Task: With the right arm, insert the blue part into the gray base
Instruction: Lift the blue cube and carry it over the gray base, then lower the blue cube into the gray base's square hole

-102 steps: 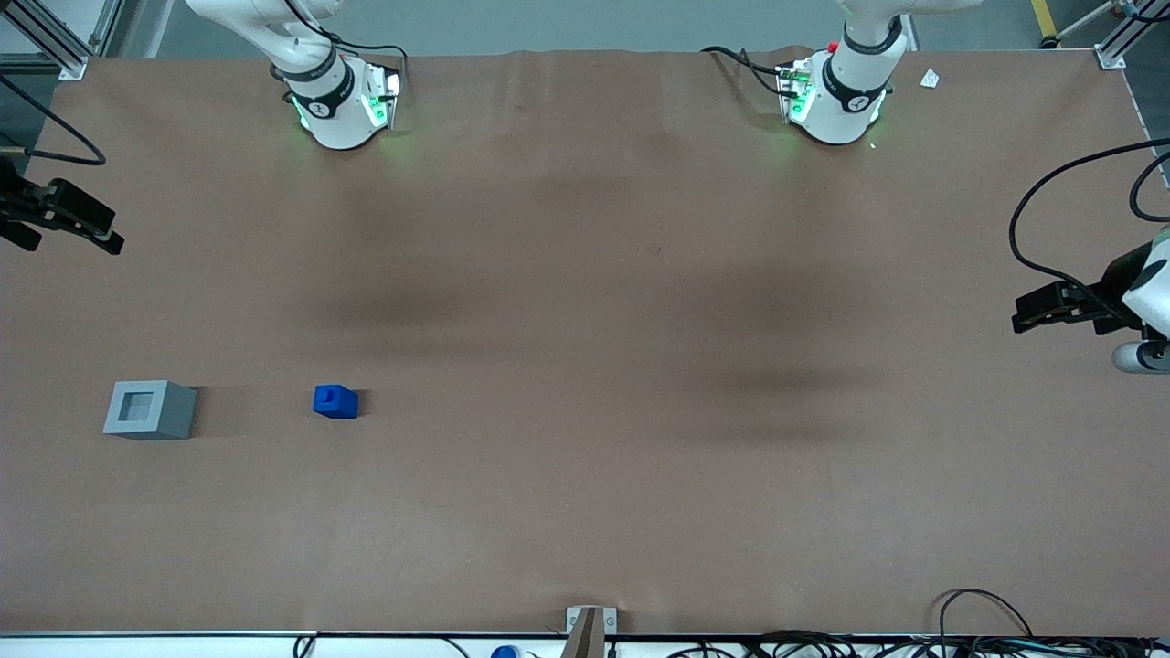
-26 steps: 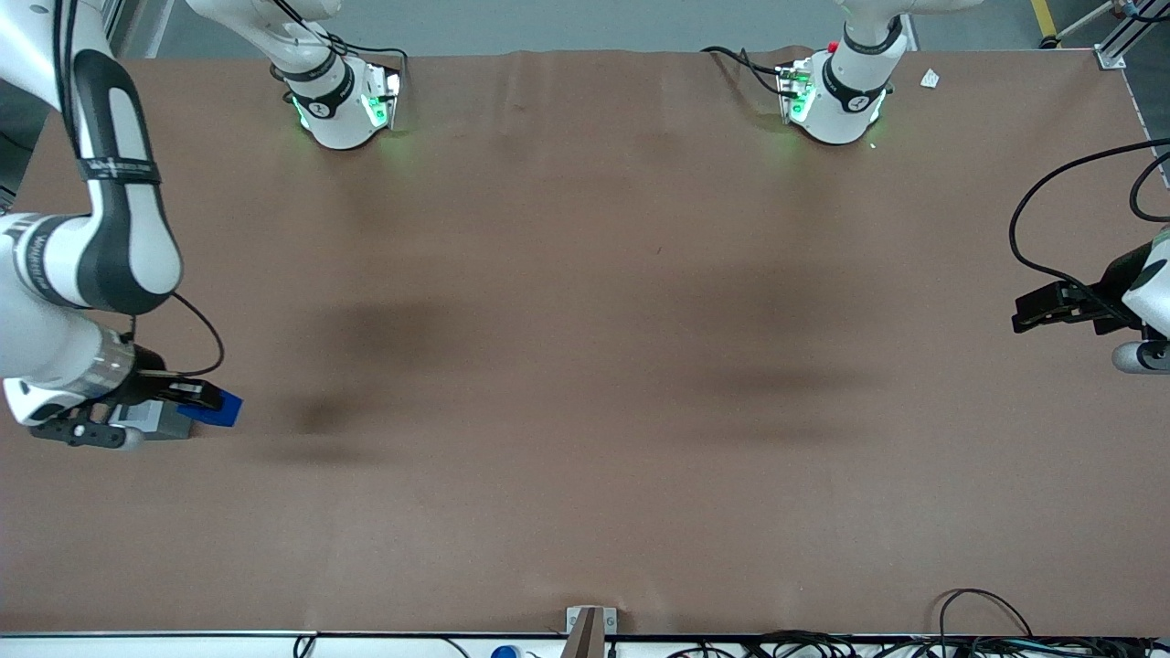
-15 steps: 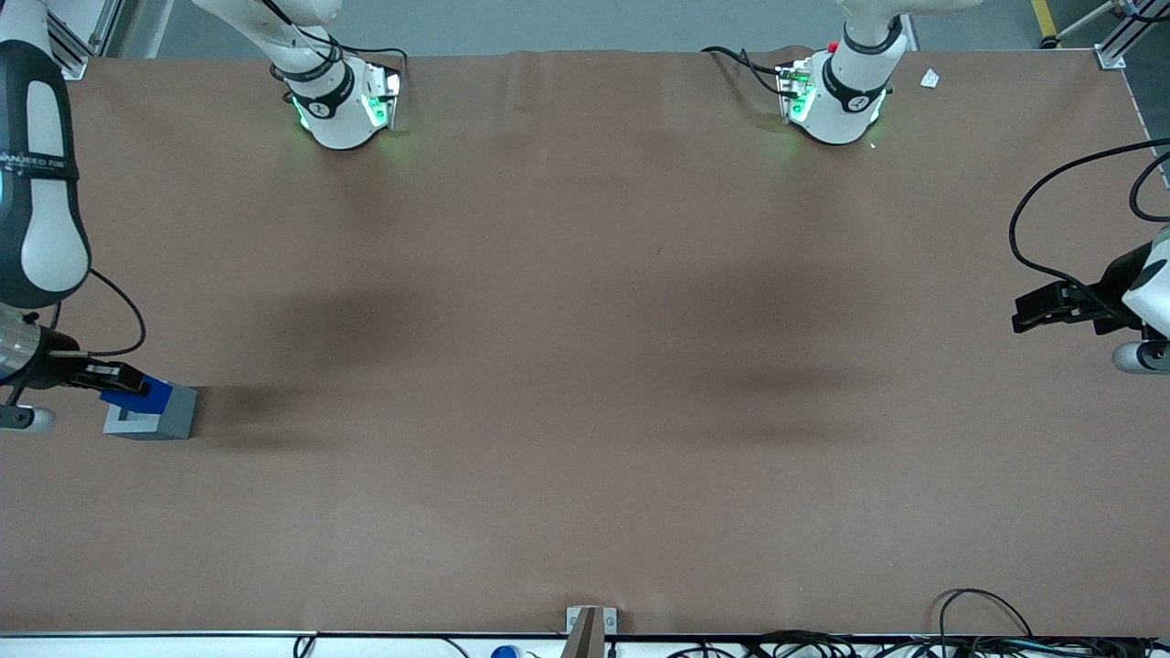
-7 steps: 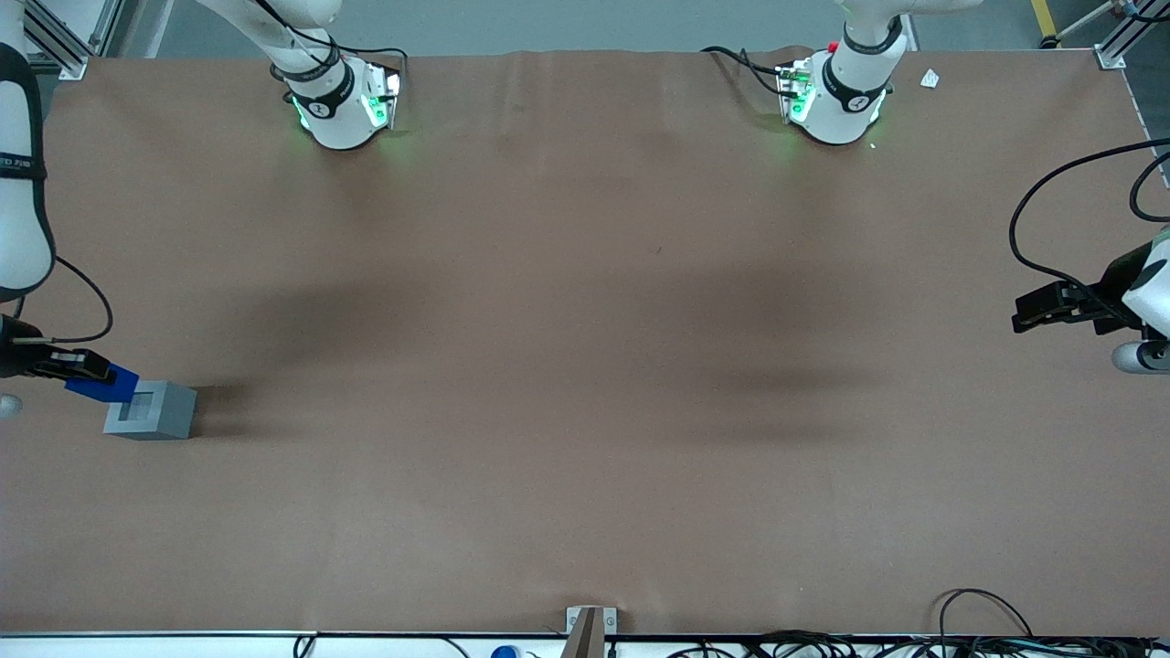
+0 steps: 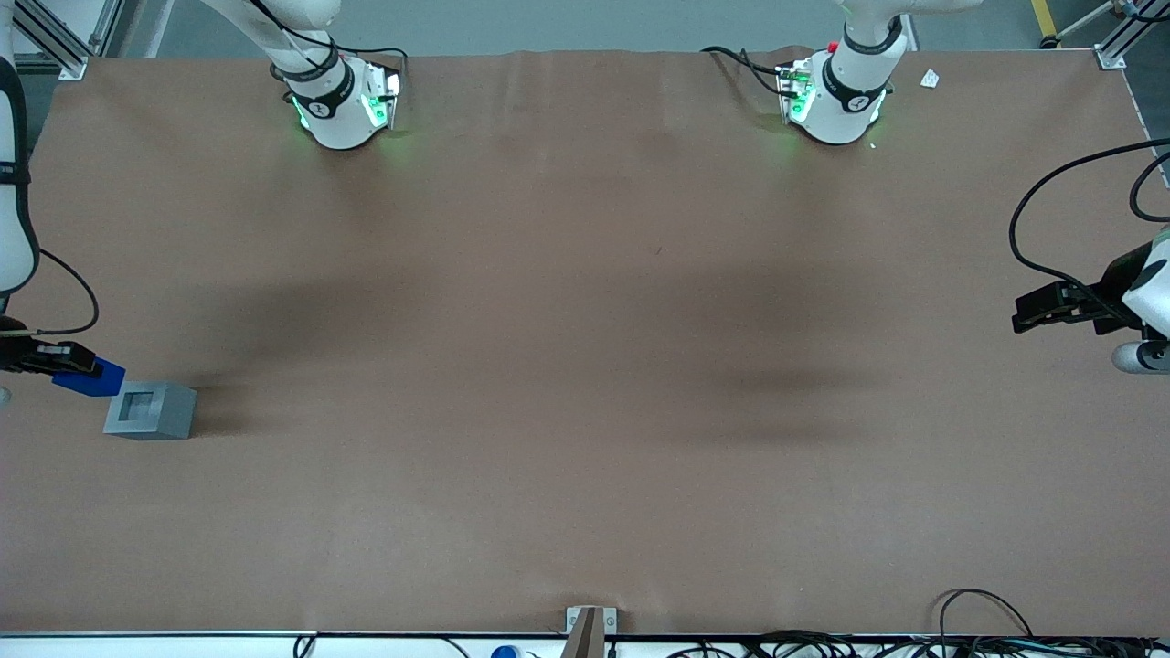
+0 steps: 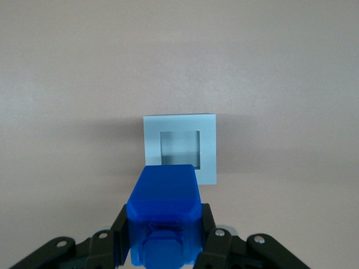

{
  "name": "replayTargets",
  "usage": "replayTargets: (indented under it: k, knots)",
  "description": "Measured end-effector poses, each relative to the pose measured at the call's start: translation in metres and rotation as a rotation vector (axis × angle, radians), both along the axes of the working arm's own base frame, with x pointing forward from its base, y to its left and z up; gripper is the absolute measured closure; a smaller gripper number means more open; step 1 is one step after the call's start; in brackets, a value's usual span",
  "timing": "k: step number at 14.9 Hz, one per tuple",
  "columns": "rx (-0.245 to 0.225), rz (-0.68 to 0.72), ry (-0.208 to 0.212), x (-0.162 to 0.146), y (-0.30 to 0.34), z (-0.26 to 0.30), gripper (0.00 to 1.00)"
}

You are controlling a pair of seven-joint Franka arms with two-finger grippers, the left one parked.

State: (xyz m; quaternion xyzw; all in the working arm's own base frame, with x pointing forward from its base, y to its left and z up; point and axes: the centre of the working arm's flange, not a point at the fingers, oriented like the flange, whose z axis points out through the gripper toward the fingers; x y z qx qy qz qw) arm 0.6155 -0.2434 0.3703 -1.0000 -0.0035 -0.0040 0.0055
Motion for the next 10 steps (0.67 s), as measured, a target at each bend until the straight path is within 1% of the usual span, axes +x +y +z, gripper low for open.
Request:
replayTargets:
  k: [3, 6, 7, 10]
  knots:
    - [-0.002, 0.003, 0.002, 0.008, -0.001, -0.009, 0.49]
    - [0.001, 0.003, 0.014, 0.018, -0.003, -0.016, 0.49]
    - [0.005, -0.001, 0.026, 0.020, -0.003, -0.019, 0.49]
    - [0.034, -0.024, 0.102, 0.026, -0.003, -0.020, 0.49]
